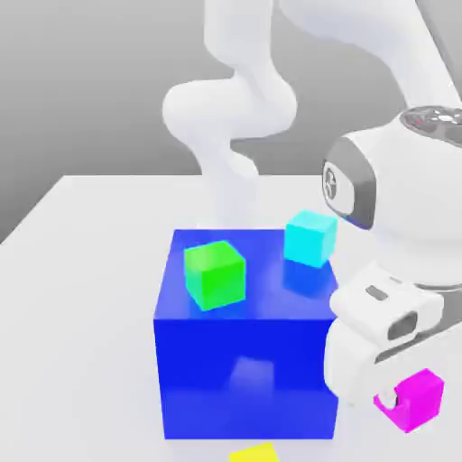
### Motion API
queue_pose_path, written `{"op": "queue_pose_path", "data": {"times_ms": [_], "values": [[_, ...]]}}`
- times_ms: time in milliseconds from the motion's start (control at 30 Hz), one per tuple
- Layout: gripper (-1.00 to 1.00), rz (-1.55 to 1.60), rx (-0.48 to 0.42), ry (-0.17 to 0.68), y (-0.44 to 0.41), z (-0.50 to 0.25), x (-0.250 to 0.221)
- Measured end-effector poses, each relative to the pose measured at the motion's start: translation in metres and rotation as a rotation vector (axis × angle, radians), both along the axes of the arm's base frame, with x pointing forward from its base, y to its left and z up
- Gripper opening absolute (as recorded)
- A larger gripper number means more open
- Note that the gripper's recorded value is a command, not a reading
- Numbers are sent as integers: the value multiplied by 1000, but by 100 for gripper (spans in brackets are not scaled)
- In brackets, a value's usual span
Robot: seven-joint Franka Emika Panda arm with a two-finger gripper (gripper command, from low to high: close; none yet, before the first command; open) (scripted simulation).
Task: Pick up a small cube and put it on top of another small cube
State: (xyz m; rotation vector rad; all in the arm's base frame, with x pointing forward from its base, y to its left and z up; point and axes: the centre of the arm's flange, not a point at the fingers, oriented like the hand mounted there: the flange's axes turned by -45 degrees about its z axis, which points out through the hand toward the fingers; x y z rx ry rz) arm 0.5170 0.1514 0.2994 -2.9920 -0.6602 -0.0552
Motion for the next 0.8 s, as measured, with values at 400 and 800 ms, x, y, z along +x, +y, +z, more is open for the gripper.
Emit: {"op": "queue_pose_path", "data": {"times_ms": [400, 800], "values": [[-100, -241, 21, -7, -125, 140, -58], [100, -347, -72, 33, -171, 98, -105]]}}
